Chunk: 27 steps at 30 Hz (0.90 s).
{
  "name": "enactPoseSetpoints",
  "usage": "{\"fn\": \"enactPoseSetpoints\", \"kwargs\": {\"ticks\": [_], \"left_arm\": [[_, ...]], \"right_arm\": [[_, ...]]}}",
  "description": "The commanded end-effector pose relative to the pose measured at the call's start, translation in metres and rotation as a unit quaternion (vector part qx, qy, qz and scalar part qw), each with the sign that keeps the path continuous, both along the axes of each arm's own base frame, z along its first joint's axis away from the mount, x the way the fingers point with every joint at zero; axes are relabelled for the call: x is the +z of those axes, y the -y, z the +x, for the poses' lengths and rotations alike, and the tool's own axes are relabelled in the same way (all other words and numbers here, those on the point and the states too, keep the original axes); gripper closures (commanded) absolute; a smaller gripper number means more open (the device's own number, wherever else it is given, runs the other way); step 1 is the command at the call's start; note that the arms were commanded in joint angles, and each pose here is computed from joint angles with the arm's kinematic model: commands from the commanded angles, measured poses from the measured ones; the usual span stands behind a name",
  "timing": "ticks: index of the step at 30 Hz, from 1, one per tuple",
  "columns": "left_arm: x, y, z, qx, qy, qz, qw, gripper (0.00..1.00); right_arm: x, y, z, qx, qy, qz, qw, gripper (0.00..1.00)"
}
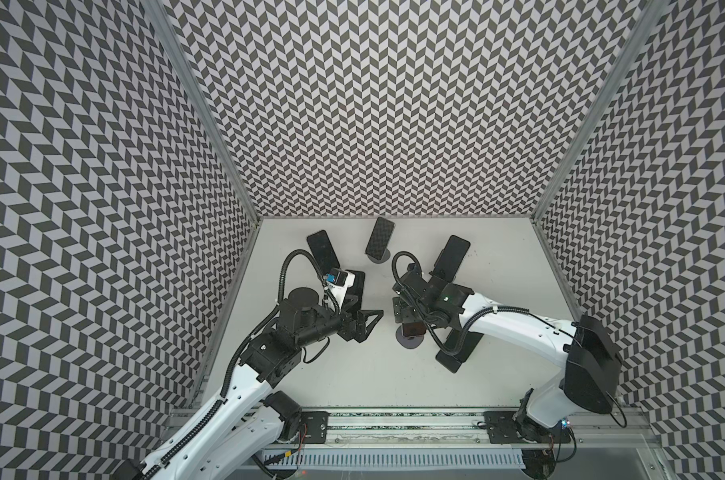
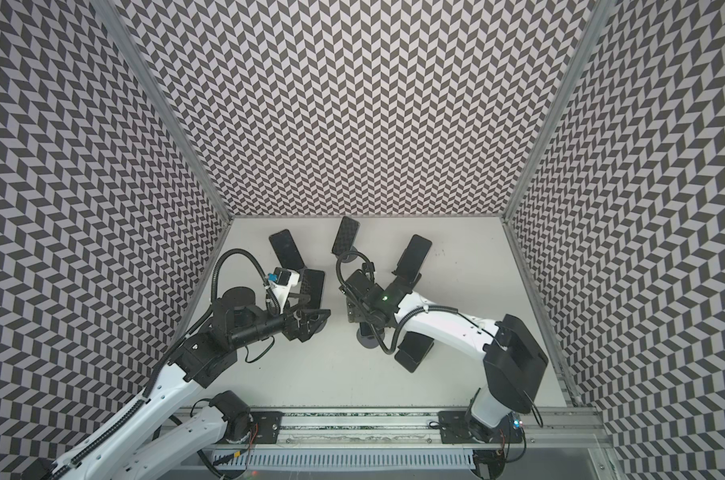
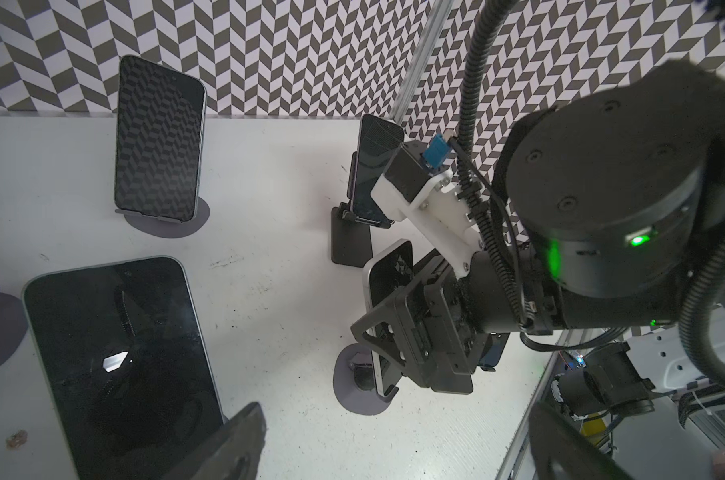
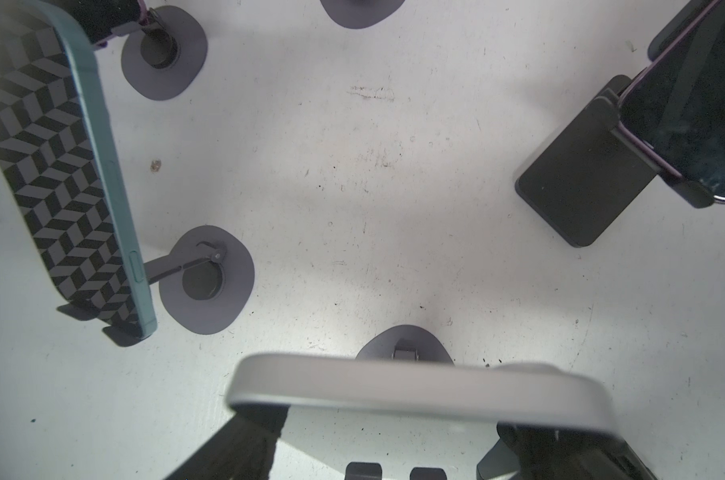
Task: Remove the phone from the phone stand
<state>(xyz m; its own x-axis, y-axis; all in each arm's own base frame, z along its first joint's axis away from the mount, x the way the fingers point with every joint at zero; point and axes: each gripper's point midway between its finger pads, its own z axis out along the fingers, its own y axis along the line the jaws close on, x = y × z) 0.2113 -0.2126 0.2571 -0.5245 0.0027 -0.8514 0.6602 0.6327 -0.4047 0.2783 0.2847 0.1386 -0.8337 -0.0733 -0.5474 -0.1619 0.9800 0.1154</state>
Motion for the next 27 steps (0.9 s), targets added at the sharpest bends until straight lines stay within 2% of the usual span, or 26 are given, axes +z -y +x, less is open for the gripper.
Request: {"fn": "enactPoseSetpoints", "kwargs": {"ticks": [1, 27], "left_arm": [[0.007, 0.002, 0.002, 0.000, 0.017, -0.003, 1.000, 0.01], [0.007, 0.002, 0.006, 0.010, 0.010, -0.007, 1.000, 0.01]], "right_arm": [[0.002, 0.001, 0.004, -0.010, 0.011, 0.005, 1.000, 0.15], [-0.009, 0.004, 0.004, -0.002, 0.004, -0.006, 1.000, 0.18]]}}
